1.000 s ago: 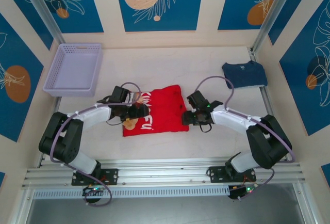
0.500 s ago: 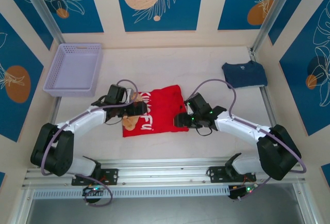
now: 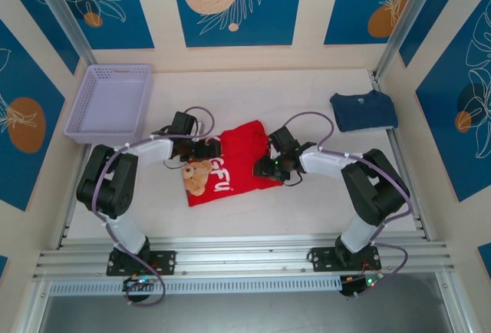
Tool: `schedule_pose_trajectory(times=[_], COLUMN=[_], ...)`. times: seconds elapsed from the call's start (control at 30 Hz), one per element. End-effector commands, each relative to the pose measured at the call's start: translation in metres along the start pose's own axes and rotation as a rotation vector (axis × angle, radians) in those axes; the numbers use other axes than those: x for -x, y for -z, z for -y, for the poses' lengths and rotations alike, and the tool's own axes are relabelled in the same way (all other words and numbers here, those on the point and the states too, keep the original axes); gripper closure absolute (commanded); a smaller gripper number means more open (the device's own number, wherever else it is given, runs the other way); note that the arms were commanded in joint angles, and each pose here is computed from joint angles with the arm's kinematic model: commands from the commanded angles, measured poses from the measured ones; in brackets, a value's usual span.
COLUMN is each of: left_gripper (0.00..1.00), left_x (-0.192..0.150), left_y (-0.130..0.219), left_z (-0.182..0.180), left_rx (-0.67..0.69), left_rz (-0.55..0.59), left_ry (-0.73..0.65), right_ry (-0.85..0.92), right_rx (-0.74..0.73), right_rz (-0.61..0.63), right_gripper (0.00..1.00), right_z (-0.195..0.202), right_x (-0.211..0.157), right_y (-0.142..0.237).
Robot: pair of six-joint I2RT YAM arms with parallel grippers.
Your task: Fold the inside-out t-shirt
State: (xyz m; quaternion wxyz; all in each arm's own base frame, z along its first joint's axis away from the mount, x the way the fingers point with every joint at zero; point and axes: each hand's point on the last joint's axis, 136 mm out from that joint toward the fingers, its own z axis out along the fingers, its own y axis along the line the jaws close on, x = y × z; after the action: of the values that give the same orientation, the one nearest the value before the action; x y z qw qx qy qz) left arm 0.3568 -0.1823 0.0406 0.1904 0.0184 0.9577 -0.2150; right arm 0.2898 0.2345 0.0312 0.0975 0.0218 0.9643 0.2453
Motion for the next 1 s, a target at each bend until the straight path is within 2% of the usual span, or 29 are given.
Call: schedule_pose_trajectory(times=[0.0,0.1,0.17,0.23,0.3,0.37,0.43,0.57,0.67,0.83,0.97], left_gripper=[0.06,0.06,0.05,0.05,0.03,0.01,0.00,0.00,0.00,0.01,0.05], left_x=[-0.059,-0.105,-0.121,-0.120,-0.103,-0.075,-0.044,0.013,0.043,0.061,0.061], left_y=[0.014,0.025,0.034,0.050,0.067,0.081,0.084,0.063,0.040,0.000,-0.025], left_z=[0.015,0.057,0.091,0.119,0.128,0.121,0.105,0.052,0.024,0.002,0.009], left_rx=[-0.056,-0.135,-0.203,-0.265,-0.274,-0.203,-0.147,-0.045,0.028,0.045,-0.021], left_rz=[-0.102,-0.126,-0.125,-0.100,-0.026,0.085,0.142,0.158,0.143,0.057,-0.004], left_ry=[0.031,-0.004,-0.052,-0.093,-0.133,-0.186,-0.182,-0.071,-0.074,-0.067,-0.071], right_ry=[0.020,0.090,0.167,0.243,0.284,0.273,0.239,0.168,0.146,0.138,0.148], right_rx=[-0.035,0.009,0.056,0.070,0.061,0.054,0.039,0.018,-0.006,-0.007,0.016], right_rz=[0.009,0.041,0.055,0.096,0.134,0.153,0.149,0.110,0.079,0.028,-0.017], right_gripper=[0.51,0.51,0.50,0.48,0.44,0.39,0.33,0.25,0.23,0.22,0.23], right_z=[0.011,-0.004,-0.026,-0.044,-0.046,-0.036,-0.020,0.005,0.014,0.016,0.008], right_x=[0.030,0.074,0.096,0.113,0.118,0.117,0.114,0.121,0.137,0.145,0.138], right_y=[0.001,0.002,0.008,0.026,0.044,0.058,0.061,0.049,0.031,0.006,-0.014])
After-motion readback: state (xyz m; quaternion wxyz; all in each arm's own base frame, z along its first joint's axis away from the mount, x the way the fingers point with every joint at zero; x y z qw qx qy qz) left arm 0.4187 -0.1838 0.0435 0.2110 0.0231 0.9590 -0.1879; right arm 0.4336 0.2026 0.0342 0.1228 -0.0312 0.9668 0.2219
